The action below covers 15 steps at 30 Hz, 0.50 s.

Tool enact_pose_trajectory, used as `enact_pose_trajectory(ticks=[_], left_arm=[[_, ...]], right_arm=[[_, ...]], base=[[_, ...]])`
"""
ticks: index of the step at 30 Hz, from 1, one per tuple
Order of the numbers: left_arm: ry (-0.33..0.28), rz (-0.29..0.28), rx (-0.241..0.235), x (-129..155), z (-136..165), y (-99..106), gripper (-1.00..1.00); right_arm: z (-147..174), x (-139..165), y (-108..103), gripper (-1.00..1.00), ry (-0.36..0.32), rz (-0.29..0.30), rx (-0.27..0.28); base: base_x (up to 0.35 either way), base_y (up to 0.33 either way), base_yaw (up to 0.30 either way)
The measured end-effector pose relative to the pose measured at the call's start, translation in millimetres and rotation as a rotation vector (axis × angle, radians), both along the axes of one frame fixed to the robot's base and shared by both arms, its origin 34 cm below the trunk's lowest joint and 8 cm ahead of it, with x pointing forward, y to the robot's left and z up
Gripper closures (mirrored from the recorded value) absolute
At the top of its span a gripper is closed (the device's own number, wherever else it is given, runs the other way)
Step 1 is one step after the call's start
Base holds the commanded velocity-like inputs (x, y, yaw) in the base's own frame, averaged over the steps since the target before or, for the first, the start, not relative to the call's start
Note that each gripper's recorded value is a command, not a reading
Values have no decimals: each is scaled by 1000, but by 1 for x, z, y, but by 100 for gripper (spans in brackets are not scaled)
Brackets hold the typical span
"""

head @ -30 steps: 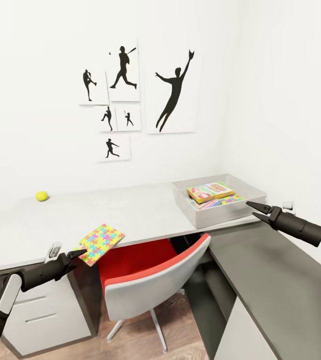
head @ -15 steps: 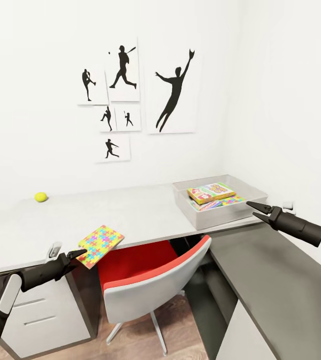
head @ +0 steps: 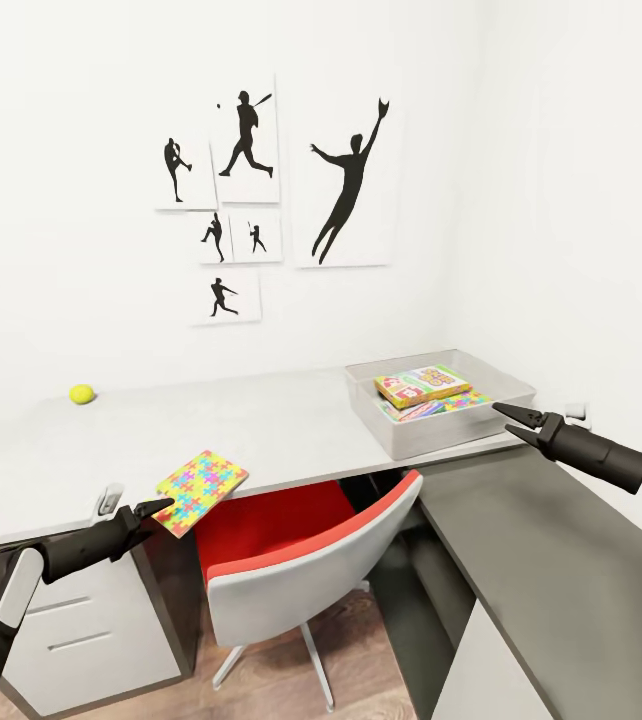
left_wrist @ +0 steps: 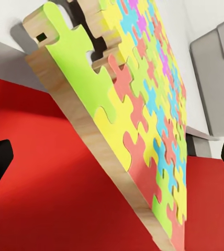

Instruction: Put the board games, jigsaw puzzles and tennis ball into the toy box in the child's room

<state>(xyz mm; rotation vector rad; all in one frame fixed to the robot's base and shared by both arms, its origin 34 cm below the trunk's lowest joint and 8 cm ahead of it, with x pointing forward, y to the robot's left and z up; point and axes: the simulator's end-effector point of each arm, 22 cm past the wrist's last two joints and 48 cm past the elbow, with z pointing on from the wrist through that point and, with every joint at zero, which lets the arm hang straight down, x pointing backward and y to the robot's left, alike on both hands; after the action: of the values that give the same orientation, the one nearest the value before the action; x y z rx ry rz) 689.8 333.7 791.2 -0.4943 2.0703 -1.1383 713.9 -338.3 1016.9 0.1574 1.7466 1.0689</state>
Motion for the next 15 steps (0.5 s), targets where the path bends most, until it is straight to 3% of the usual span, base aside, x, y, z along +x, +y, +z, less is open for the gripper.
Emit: enact_pose_trajectory(ticks=[15], left_arm=[[-2,-2,-3,0,1,-1,-100]], right_arm=[[0,0,0,-100,1,0,0]], base=[[10,0,0]])
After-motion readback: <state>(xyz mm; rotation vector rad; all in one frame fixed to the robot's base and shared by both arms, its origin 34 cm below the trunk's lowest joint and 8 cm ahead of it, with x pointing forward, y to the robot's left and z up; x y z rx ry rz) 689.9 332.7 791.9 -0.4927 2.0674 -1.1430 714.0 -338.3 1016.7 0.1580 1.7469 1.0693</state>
